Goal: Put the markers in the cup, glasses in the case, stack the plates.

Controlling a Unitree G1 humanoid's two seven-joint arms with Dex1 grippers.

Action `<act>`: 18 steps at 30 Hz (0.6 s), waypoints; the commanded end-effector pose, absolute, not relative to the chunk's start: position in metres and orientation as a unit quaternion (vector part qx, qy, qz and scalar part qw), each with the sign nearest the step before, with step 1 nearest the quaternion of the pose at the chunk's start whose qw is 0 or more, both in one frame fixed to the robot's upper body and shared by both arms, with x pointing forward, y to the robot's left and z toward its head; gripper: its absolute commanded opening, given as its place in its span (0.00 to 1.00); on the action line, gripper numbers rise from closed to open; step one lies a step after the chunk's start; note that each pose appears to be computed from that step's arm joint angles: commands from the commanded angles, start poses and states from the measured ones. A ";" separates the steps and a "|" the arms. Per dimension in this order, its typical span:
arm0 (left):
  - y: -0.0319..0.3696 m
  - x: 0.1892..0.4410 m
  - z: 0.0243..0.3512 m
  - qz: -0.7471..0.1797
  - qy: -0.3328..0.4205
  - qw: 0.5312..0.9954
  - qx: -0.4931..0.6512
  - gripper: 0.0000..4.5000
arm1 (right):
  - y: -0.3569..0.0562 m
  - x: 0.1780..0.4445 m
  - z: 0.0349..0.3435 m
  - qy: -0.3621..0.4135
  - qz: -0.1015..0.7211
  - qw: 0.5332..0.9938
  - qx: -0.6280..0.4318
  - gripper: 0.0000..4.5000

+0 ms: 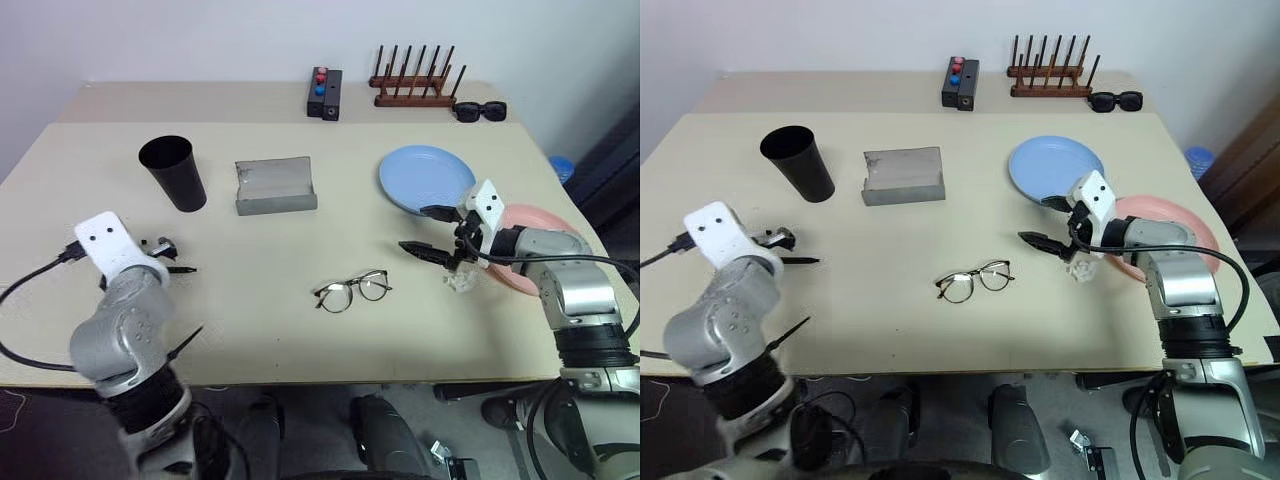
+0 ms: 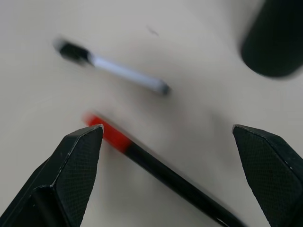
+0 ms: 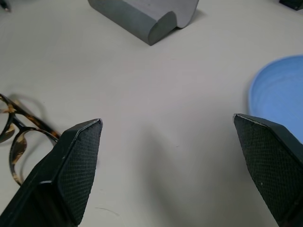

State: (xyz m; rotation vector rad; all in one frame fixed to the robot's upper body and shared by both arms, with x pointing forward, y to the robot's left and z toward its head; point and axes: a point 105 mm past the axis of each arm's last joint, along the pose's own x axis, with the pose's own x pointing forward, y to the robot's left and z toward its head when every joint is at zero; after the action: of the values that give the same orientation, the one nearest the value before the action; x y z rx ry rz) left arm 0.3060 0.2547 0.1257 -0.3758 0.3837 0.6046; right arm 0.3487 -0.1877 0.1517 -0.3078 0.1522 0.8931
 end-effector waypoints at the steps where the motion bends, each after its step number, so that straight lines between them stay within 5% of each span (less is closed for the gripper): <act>1: 0.254 0.300 0.124 0.327 0.213 0.899 -0.201 0.99 | -0.186 0.348 0.157 0.053 0.438 0.885 -0.147 1.00; 18: 0.254 0.301 0.108 0.347 0.289 0.872 -0.190 0.94 | -0.136 0.286 0.153 0.049 0.572 0.801 -0.168 1.00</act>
State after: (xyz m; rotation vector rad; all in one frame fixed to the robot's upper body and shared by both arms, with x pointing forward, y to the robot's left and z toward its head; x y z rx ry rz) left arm 0.3016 0.2495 0.1095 -0.3890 0.6001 0.7065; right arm 0.2911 -0.1453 0.1431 -0.3491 0.1658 1.1980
